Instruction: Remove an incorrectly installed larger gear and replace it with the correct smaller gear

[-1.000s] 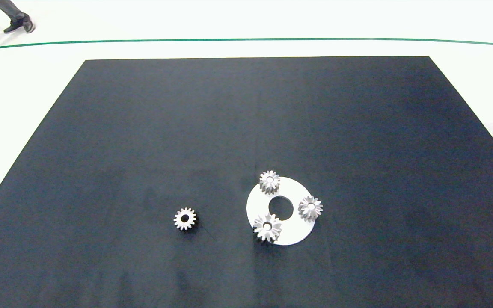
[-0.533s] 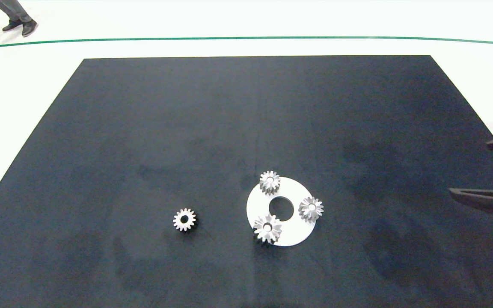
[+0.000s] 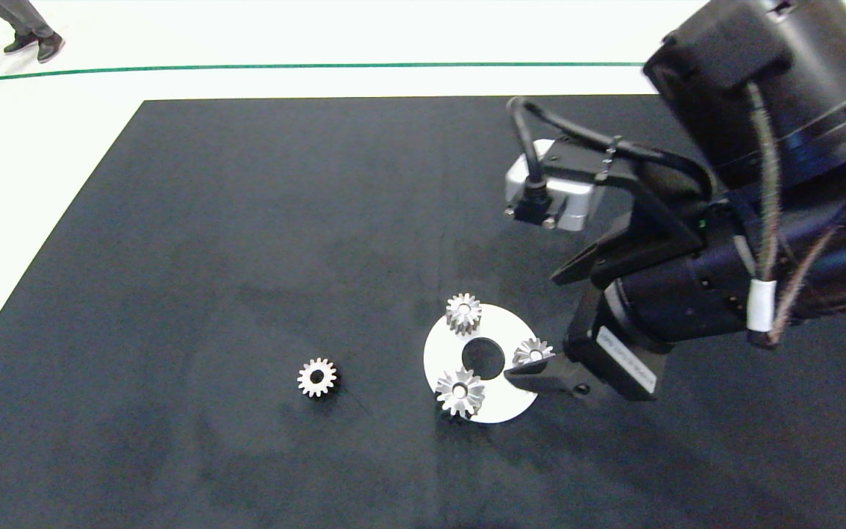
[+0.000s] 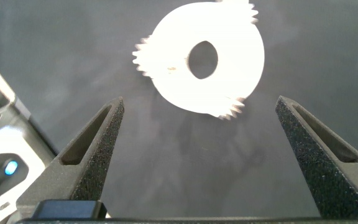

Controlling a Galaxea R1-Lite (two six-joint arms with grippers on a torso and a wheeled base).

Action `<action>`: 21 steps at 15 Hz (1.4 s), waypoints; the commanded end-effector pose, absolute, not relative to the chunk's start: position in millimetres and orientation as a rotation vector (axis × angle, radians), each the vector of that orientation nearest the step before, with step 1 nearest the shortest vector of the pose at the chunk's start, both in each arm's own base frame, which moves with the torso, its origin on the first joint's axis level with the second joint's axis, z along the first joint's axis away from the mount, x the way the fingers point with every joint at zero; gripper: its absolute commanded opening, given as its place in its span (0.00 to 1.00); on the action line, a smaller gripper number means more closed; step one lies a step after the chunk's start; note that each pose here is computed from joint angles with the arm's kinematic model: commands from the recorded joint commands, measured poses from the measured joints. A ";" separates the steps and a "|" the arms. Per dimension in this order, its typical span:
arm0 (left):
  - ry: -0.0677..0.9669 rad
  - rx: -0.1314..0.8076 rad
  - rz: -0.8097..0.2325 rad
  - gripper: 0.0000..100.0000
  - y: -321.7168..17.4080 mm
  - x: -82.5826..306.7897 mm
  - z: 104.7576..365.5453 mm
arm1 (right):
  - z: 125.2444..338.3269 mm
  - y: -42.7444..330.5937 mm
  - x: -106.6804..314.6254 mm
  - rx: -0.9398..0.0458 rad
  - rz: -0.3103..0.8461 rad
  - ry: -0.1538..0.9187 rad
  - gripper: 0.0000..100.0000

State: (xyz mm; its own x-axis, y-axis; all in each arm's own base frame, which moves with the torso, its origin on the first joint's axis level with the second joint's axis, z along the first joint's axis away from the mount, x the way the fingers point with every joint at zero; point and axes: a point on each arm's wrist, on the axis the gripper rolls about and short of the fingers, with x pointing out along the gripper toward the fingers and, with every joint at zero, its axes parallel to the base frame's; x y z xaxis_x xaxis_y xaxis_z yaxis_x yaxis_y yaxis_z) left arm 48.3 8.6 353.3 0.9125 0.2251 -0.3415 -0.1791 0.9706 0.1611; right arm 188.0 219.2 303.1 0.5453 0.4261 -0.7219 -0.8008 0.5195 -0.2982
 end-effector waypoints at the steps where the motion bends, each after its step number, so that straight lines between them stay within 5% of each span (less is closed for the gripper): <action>1: 0.358 0.130 0.210 1.00 8.1 43.7 353.4 | 281.9 262.7 197.8 -0.771 0.832 0.712 1.00; 21: 0.354 0.136 0.211 1.00 7.9 42.1 353.6 | 218.8 298.0 222.0 -0.983 0.685 0.871 1.00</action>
